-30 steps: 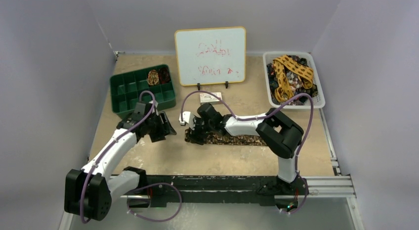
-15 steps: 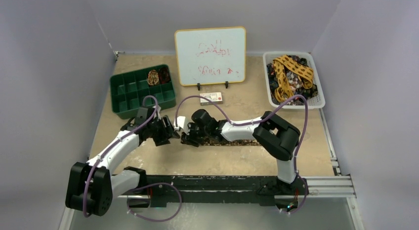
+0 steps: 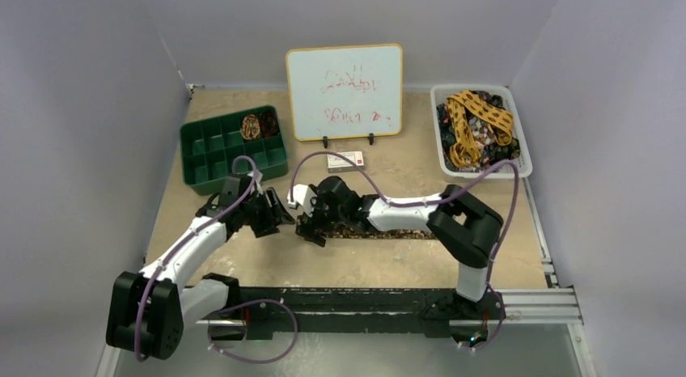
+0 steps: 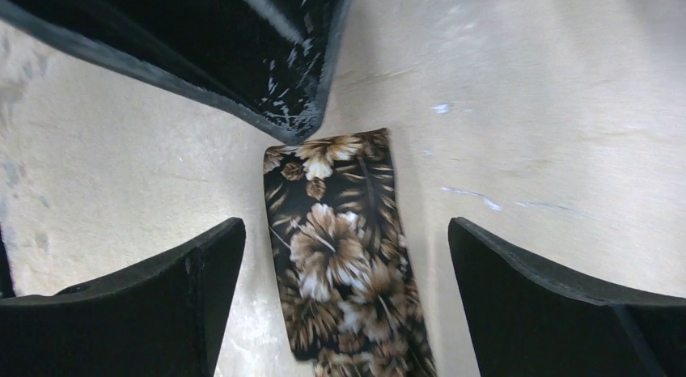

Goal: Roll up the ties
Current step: Roll the tie at the center of the board.

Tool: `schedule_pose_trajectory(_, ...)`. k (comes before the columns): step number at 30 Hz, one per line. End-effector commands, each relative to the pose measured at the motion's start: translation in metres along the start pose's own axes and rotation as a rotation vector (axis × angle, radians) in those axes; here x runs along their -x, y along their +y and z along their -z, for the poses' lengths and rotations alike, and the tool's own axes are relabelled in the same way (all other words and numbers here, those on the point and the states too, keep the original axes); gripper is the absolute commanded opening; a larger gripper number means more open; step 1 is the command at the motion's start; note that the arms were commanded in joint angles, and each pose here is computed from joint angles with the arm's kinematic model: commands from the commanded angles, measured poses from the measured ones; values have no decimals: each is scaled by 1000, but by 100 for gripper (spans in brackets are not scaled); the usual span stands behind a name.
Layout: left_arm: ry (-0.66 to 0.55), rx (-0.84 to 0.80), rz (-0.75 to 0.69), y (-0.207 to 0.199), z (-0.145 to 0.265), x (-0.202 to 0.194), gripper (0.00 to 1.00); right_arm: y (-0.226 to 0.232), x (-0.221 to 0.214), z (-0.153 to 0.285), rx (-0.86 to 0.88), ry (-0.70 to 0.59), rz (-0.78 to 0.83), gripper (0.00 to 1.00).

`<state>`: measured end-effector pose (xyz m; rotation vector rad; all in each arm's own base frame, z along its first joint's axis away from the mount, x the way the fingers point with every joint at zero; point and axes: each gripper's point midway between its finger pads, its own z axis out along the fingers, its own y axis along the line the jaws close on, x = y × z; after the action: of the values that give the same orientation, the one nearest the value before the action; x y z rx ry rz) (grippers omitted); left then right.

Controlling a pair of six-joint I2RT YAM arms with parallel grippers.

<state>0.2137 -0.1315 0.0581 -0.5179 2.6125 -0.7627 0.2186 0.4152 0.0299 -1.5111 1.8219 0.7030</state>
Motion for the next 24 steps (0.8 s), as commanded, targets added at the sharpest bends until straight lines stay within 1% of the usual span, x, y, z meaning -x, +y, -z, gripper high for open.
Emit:
schedule_pose_trajectory(1,-67,-25,3,-8,7,12,56,-23,62,48,-176,-144,-37,99)
schedule_pose_trajectory(3,-84,-22,0,-8,10,15,56,-31,72,67,-243,-179,-83,99)
schedule_pose_trajectory(5,-99,-12,-2,-7,13,17,56,-39,72,87,-314,-226,-193,99)
schedule_pose_trajectory(7,-115,-9,-8,-8,17,19,57,-50,72,116,-393,-307,-376,99)
schedule_pose_trajectory(9,-133,-9,-12,-9,21,21,57,-57,55,133,-446,-332,-585,99)
schedule_pose_trajectory(11,-151,-10,-20,-10,25,24,57,-65,34,155,-480,-317,-816,99)
schedule_pose_trajectory(13,-171,-8,-28,-11,29,26,57,-69,11,167,-466,-273,-976,99)
schedule_pose_trajectory(15,-195,-9,-32,-12,34,29,57,-65,6,172,-433,-289,-1026,99)
schedule_pose_trajectory(17,-218,-18,-35,-14,37,31,57,-58,13,174,-375,-329,-1034,99)
schedule_pose_trajectory(19,-227,-28,-37,-15,39,32,57,-53,17,173,-336,-332,-1064,99)
schedule_pose_trajectory(24,-212,-68,-27,-19,36,27,58,-40,9,143,-228,-247,-1204,98)
